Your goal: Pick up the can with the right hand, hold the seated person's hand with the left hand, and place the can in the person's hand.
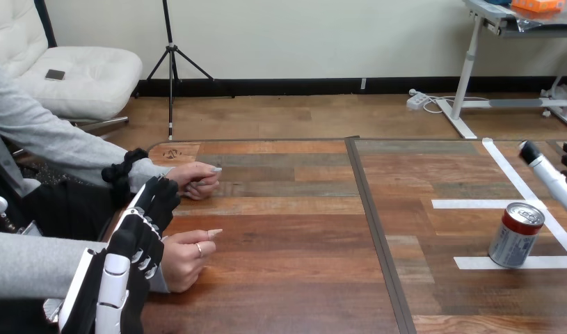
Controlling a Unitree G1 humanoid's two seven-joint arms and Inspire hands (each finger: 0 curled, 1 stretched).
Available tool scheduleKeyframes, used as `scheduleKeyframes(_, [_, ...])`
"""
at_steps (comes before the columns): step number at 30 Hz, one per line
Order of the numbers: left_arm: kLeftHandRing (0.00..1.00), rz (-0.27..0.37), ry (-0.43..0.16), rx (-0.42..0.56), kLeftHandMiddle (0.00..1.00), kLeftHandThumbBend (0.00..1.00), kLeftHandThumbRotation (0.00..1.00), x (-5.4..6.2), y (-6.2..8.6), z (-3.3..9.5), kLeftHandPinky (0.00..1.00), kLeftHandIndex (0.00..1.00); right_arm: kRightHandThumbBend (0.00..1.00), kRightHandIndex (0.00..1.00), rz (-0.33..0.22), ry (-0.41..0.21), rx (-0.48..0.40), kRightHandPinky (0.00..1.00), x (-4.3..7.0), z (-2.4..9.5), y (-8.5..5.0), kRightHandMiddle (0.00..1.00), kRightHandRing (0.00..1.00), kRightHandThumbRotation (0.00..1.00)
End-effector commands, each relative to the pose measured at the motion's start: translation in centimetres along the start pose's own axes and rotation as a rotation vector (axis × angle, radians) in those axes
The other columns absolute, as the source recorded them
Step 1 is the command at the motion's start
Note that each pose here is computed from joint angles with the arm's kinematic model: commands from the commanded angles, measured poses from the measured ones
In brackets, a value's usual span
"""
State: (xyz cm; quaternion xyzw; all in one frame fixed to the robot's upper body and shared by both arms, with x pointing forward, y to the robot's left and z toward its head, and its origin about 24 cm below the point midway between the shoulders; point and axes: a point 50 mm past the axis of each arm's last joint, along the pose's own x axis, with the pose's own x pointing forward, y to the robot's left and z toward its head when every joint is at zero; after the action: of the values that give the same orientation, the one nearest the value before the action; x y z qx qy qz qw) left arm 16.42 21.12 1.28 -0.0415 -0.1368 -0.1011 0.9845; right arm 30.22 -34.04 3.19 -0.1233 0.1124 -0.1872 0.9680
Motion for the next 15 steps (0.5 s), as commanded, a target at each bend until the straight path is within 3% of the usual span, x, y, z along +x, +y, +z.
scheduleKeyframes(1, [0.95,-0.031,-0.061,0.024,0.94,0.58,1.00,1.53,0.26,0.91,1.00,0.93,1.00,0.98,-0.009,-0.035,0.028,0.90,0.60,1.48,-0.41,0.98,0.96,0.45])
scheduleKeyframes(8, [0.95,-0.036,-0.062,0.024,0.94,0.58,1.00,1.56,0.32,0.88,1.00,0.92,1.00,0.99,0.003,-0.014,-0.005,0.94,0.44,0.97,-0.34,0.97,0.98,0.38])
scheduleKeyframes(15, [0.95,-0.047,-0.060,0.028,0.93,0.59,1.00,1.56,0.42,0.90,1.00,0.92,1.00,0.99,0.016,0.002,0.017,0.96,0.33,0.55,-0.10,0.98,0.98,0.31])
